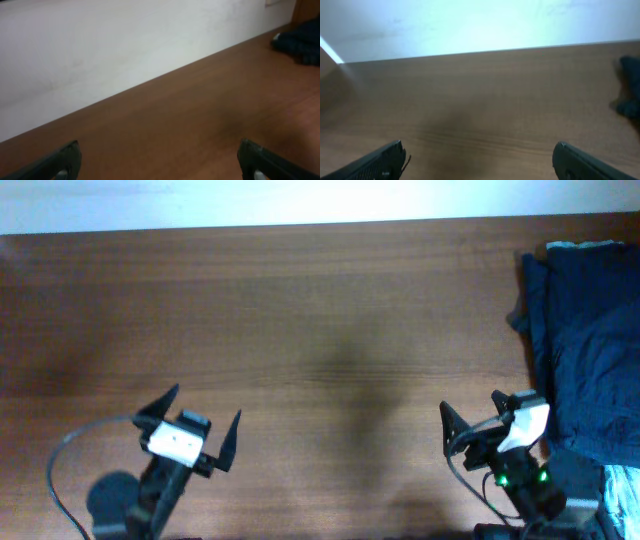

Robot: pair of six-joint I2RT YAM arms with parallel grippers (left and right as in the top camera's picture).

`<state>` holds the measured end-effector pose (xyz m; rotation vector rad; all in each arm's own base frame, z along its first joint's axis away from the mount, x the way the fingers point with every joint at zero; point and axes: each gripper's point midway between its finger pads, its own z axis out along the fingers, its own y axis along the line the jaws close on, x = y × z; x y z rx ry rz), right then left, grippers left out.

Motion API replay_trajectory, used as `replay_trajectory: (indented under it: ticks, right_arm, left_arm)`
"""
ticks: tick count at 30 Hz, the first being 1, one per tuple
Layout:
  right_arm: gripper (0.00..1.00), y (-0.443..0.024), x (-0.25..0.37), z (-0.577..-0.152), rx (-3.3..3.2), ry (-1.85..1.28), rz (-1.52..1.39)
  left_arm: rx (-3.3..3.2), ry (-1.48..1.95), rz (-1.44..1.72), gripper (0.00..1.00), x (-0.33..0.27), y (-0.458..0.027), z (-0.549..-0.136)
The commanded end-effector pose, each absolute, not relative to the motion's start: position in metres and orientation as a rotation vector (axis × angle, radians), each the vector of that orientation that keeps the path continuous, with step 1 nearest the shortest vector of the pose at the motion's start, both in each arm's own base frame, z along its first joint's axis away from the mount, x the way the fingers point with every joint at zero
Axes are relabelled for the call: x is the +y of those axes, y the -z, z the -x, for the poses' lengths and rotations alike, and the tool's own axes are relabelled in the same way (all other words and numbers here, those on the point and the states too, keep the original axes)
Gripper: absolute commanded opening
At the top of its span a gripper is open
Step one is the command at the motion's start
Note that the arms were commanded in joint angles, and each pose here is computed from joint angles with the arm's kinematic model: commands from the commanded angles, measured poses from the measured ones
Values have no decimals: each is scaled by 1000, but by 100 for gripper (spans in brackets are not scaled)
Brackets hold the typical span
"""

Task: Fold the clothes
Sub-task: 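Reach the right gripper into the clothes pile and grasp the navy shorts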

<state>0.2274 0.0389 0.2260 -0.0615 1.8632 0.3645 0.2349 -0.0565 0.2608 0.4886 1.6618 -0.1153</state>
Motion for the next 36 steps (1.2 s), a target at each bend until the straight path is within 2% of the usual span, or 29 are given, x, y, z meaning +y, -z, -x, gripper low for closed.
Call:
replay_trajectory:
  ticks: [1, 8, 11, 13, 16, 21, 23, 25, 26, 29, 34, 36]
  right_arm:
    - [98, -243, 37, -239, 1950, -390, 28]
    - [99, -248, 34, -259, 2227, -454, -57]
    - [98, -244, 41, -267, 2330, -541, -69]
    - [99, -235, 47, -269, 2381, -600, -70]
    - [98, -209, 26, -277, 2477, -491, -144]
    - [99, -189, -42, -289, 2507, -362, -523]
    - [99, -176, -83, -288, 2488, -347, -770]
    - [100, -161, -114, -282, 2460, -349, -992]
    - [97, -147, -138, -275, 2436, -345, -1140]
    - [97, -114, -181, -254, 2407, -345, -1390]
    - [90, -85, -209, -236, 2402, -291, -1545]
    - [88, -75, -220, -227, 2408, -166, -1629]
  left_arm:
    - [1754, 147, -464, 99, -55, -280, -255]
    - [1951, 250, -477, 99, -59, -296, -296]
    - [2013, 324, -465, 99, -64, -288, -308]
    - [2046, 416, -454, 99, -72, -280, -307]
    - [2050, 530, -495, 99, -85, -275, -305]
    - [2051, 525, -491, 99, -85, -275, -306]
    - [2106, 452, -372, 100, -69, -268, -314]
    - [2182, 372, -194, 99, -48, -256, -322]
    - [2238, 349, -118, 99, -41, -245, -325]
    - [2328, 365, -91, 99, -40, -228, -330]
    - [2261, 425, -135, 99, -49, -242, -343]
    - [2204, 431, -155, 100, -51, -253, -351]
